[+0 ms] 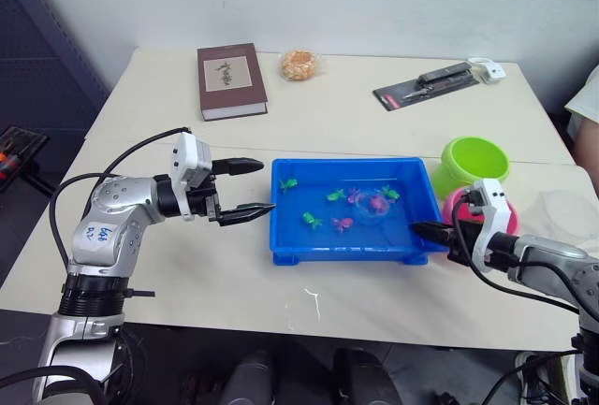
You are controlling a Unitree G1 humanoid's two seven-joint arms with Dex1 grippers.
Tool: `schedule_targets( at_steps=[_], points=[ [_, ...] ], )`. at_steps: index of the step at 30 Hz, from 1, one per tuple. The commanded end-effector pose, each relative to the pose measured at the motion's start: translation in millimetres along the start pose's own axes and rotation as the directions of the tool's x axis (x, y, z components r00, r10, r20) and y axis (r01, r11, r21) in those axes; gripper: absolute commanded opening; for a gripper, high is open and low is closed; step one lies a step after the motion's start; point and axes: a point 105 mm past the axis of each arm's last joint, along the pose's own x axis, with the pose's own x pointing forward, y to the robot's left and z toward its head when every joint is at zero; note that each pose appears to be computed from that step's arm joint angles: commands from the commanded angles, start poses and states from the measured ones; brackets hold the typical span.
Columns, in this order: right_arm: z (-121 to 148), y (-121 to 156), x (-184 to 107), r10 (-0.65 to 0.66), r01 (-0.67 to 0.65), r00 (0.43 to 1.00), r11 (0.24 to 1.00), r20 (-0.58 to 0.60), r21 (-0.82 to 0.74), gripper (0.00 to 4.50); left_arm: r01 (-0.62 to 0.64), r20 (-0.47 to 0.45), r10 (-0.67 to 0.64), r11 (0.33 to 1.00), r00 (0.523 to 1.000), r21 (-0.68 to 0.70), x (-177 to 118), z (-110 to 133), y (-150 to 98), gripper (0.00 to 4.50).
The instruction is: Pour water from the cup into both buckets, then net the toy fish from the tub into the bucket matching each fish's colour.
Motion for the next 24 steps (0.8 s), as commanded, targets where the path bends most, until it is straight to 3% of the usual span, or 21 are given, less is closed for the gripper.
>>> schedule_targets(
  at_steps=[1, 8, 12, 18, 20, 22, 24],
  points=[
    [-2.0, 9.9, -0.6, 0.058, -0.058, 0.998, 0.998, -0.019, 0.031, 0.0, 0.001, 0.013, -0.001, 0.999, 1.0, 0.047, -4.6, 12.2, -1.9, 4.49],
    [-6.4, 61.3, -3.3, 0.306, -0.303, 0.948, 0.952, -0.081, 0.053, 0.0, -0.006, 0.008, 0.006, 0.999, 1.0, 0.042, -6.1, 10.3, -2.9, 4.49],
    [19.0, 68.0, -11.9, 0.306, -0.306, 0.952, 0.952, -0.001, -0.015, 0.0, -0.001, 0.005, 0.001, 0.999, 1.0, 0.034, -5.6, 8.2, -4.2, 4.49],
    [43.8, 41.7, -32.6, 0.133, -0.129, 0.991, 0.987, 0.026, -0.1, 0.0, 0.006, 0.001, -0.006, 1.0, 1.0, 0.029, -5.0, 6.4, -4.9, 4.49],
    [50.8, 25.9, -34.3, 0.006, 0.0, 0.999, 0.984, 0.032, -0.178, 0.0, 0.008, 0.001, -0.008, 1.0, 1.0, 0.029, -4.3, 6.1, -4.7, 4.49],
    [55.4, 5.1, -36.4, -0.158, 0.158, 0.987, 0.933, 0.029, -0.322, 0.0, 0.01, 0.003, -0.01, 1.0, 1.0, 0.029, -3.2, 6.2, -4.4, 4.49],
    [56.0, 0.2, -37.3, -0.195, 0.181, 0.981, 0.868, 0.017, -0.462, 0.0, 0.014, 0.002, -0.014, 0.999, 1.0, 0.029, -2.5, 6.1, -4.4, 4.49]
  ],
)
